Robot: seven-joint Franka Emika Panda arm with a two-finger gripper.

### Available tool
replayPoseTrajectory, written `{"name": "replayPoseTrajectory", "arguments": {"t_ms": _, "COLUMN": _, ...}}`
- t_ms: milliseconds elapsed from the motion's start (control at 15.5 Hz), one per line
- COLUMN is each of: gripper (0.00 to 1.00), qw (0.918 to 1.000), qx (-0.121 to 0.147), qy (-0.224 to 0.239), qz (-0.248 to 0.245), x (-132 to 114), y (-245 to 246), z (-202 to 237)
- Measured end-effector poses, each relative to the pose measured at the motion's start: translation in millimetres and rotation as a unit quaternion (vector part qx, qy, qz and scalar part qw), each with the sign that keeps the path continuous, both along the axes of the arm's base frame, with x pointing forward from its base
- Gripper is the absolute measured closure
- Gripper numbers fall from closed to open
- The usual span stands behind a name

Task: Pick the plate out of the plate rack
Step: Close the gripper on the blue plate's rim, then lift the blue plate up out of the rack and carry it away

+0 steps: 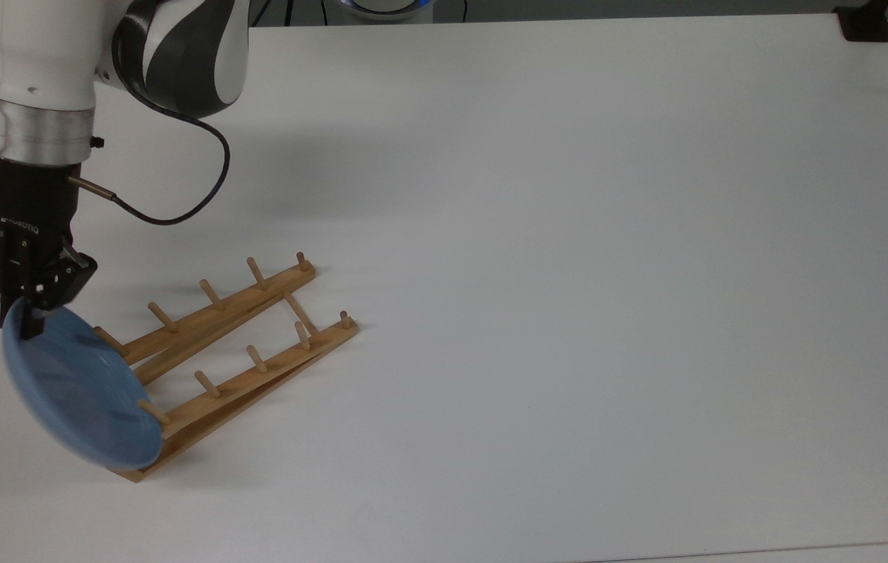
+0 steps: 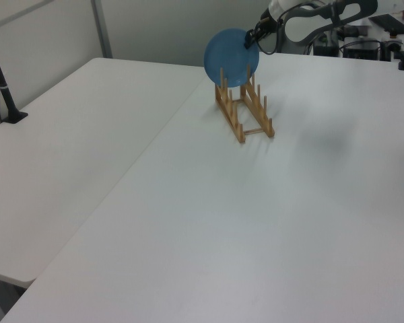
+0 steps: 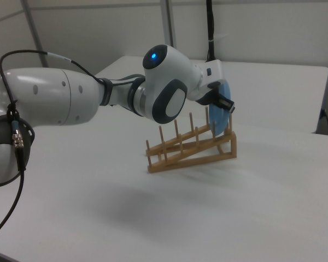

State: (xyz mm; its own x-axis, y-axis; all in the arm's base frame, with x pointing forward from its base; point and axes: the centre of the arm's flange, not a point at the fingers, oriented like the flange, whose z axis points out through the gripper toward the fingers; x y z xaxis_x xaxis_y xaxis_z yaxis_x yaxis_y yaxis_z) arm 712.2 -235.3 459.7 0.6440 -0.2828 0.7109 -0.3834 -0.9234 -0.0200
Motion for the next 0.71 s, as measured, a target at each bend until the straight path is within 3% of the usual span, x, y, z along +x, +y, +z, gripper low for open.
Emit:
{"name": "replayPoseTrajectory", "arguments": {"t_ms": 322, "gripper": 0.90, "qw": 1.0000, "qx": 0.001, "qy": -0.002, "qz": -0.002, "x": 0, "y": 0, "z": 1}}
{"name": "replayPoseTrajectory", "arguments": {"t_ms": 708, "gripper": 0.91, "qw": 0.9997, "qx": -0.003, "qy": -0.023, "qz": -0.008, "x": -2, "y": -6, "z": 27}}
